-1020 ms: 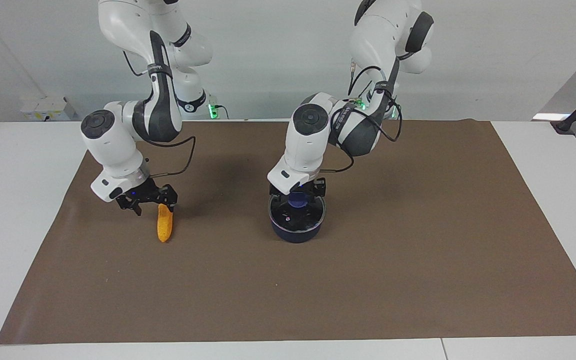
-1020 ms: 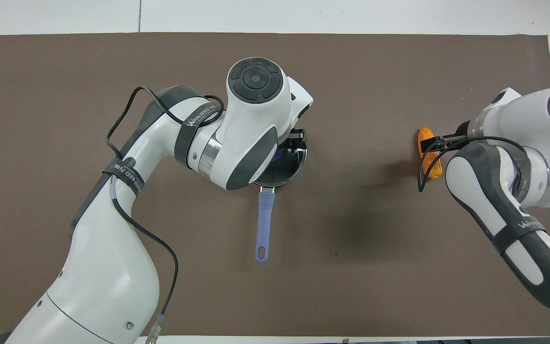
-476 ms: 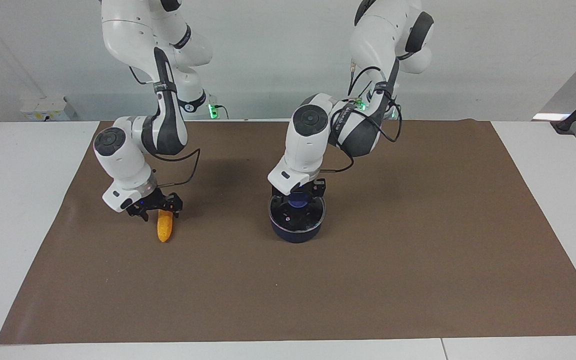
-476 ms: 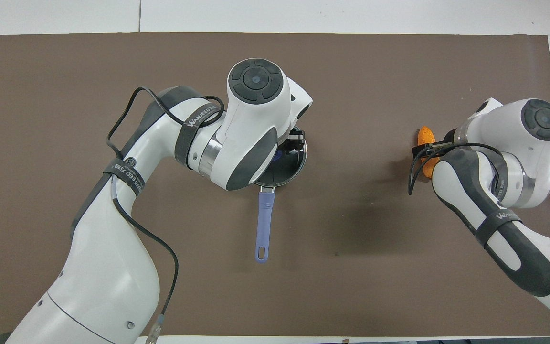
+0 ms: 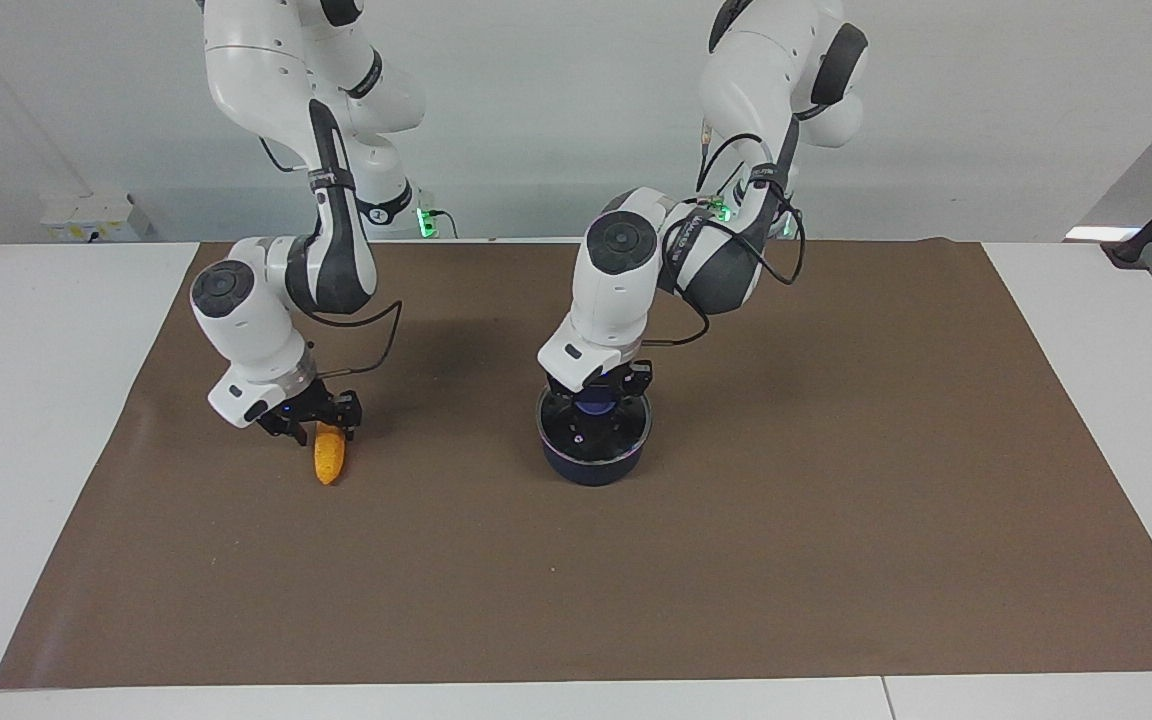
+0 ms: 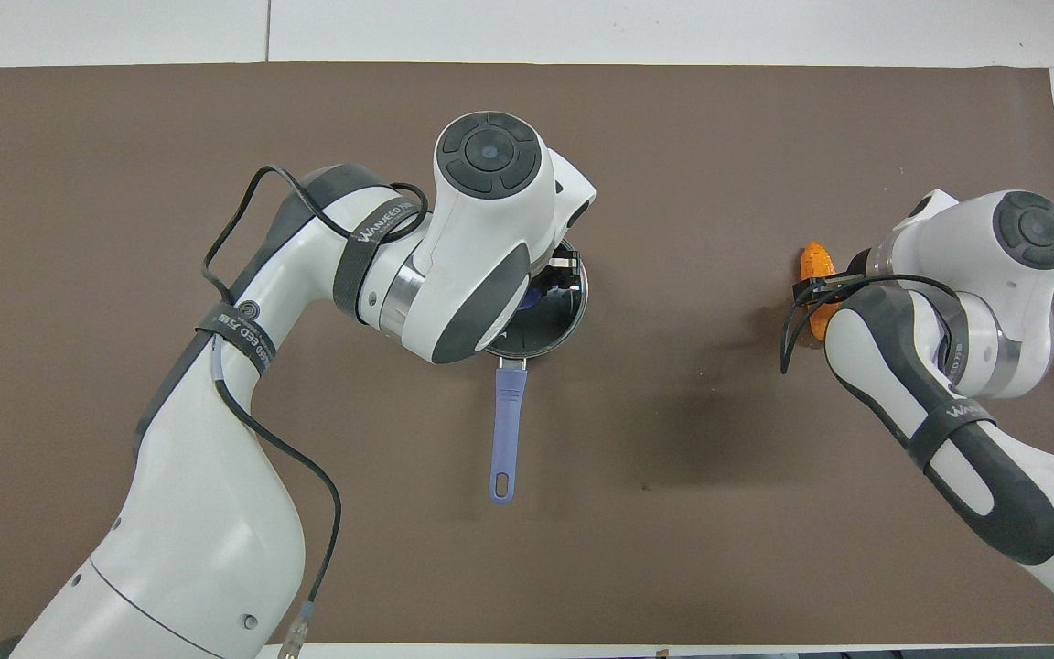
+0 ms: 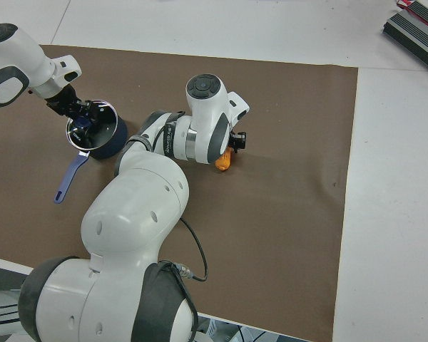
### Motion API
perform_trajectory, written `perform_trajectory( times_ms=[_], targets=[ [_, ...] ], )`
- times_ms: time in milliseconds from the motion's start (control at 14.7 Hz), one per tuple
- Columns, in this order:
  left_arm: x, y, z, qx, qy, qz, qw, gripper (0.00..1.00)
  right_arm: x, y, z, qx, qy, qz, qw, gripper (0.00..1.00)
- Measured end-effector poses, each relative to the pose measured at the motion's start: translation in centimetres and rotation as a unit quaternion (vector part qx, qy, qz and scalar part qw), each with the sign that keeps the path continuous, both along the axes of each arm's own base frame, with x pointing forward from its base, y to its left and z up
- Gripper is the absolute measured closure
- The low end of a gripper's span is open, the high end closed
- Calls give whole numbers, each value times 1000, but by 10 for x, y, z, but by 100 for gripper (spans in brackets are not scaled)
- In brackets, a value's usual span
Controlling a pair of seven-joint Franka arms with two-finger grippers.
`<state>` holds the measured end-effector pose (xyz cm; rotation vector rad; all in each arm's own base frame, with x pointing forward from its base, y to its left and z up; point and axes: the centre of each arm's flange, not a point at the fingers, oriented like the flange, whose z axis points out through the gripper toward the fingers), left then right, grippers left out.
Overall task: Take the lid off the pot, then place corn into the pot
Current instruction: 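Lift the lid aside with the left gripper while the right gripper lifts the corn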
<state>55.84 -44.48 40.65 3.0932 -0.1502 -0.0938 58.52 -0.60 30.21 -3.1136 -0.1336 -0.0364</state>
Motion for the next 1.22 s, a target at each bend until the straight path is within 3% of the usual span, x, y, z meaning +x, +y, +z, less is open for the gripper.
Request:
perform_trajectory(
  times_ms=[136,204,340,408,680,1020,1224],
  targets=[
    [1,1,0,0,0,1,1000,39,0,0,-2,0,2,0,1000,26],
    [2,2,1,0,-1,2,1000,39,0,0,-4,0,3,1,1000,32],
    [2,4,9,-2,-6,4,1000,39,0,1,-4,0,4,1,1000,57],
    [3,7,17,-4,-10,5,1000,39,0,1,-4,0,3,1,1000,60],
    [4,28,56,-7,-18,17,1000,39,7,4,18,2,15,13,1000,60],
    [34,115,98,3,-9,27,1000,39,12,41,130,13,37,40,998,60],
    [67,200,103,6,1,22,1000,39,12,111,199,15,42,22,999,60]
  ],
)
